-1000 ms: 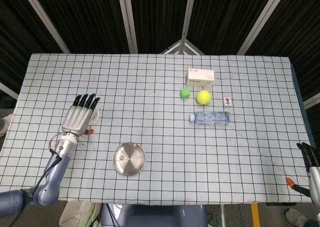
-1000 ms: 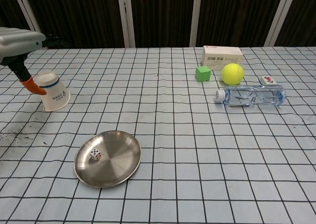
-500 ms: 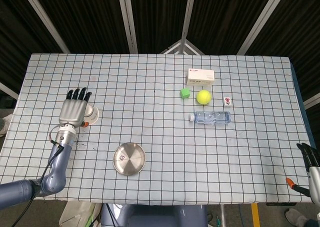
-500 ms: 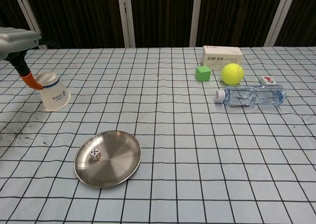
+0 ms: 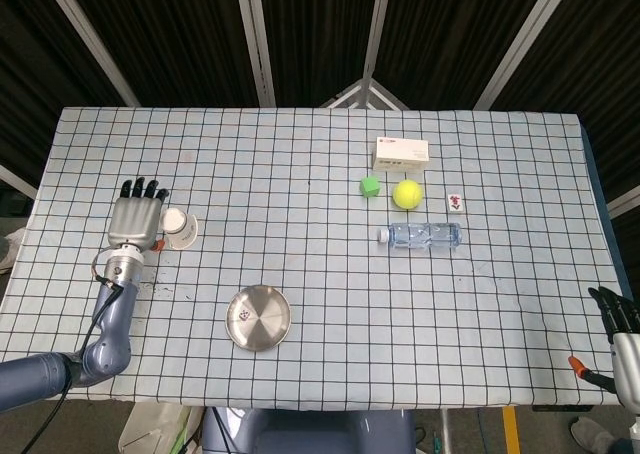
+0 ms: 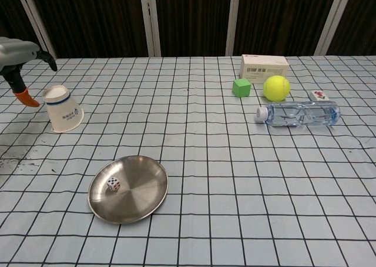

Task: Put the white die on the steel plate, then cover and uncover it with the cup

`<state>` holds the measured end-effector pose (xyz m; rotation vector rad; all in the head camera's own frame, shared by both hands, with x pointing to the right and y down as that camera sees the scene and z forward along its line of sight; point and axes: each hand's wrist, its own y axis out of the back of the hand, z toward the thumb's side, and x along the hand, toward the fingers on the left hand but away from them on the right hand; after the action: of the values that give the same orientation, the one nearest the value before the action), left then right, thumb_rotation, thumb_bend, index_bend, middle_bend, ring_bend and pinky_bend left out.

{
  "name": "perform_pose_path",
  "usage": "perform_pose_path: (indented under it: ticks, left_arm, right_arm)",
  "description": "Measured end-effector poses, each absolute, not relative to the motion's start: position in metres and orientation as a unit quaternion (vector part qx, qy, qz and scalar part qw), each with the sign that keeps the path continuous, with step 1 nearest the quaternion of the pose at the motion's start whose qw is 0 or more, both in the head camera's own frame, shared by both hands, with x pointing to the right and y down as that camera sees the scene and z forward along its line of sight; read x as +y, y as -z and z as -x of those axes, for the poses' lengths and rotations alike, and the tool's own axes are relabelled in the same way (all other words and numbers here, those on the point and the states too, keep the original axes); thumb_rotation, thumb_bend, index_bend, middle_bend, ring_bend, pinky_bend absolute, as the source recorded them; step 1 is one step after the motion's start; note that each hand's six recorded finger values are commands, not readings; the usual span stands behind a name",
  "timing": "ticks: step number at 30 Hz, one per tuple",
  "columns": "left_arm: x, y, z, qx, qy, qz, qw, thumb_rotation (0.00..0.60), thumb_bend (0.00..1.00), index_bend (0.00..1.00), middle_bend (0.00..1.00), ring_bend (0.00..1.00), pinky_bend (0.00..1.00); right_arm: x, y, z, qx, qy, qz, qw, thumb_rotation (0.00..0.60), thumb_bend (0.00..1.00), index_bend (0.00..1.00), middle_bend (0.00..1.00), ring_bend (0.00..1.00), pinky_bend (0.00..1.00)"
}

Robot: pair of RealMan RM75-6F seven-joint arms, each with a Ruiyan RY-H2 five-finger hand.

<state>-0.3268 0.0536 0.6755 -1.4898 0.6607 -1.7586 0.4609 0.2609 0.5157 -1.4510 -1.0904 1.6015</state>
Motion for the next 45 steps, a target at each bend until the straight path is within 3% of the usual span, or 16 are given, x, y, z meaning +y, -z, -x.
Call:
perform_pose_path:
  ticks: [27, 33, 39, 45]
  left_arm:
    - [0.055, -0.698, 0.324, 0.249, 0.678, 0.588, 0.365, 0.6, 0.33, 0.2, 0.07, 0.0, 0.05]
    - [0.057, -0.701, 0.317, 0.245, 0.67, 0.597, 0.367, 0.6, 0.33, 0.18, 0.08, 0.06, 0.14]
    - [0.06, -0.701, 0.312, 0.242, 0.664, 0.603, 0.369, 0.6, 0.35, 0.2, 0.16, 0.15, 0.26]
    - [0.061, -0.7, 0.312, 0.242, 0.662, 0.603, 0.374, 0.6, 0.35, 0.21, 0.2, 0.17, 0.28]
  right_arm:
    - [0.262, -0.521, -0.461, -0.412, -0.628, 0.559, 0.352, 0.6, 0.04, 0.12, 0.14, 0.15, 0.14]
    - [0.262, -0.522, -0.462, -0.412, -0.629, 0.558, 0.351, 0.6, 0.04, 0.12, 0.14, 0.15, 0.14]
    - [0.262, -0.52, -0.463, -0.414, -0.628, 0.558, 0.351, 0.6, 0.04, 0.12, 0.14, 0.15, 0.14]
    - [0.263, -0.52, -0.463, -0.414, -0.627, 0.559, 0.351, 0.6, 0.04, 0.12, 0.14, 0.14, 0.14]
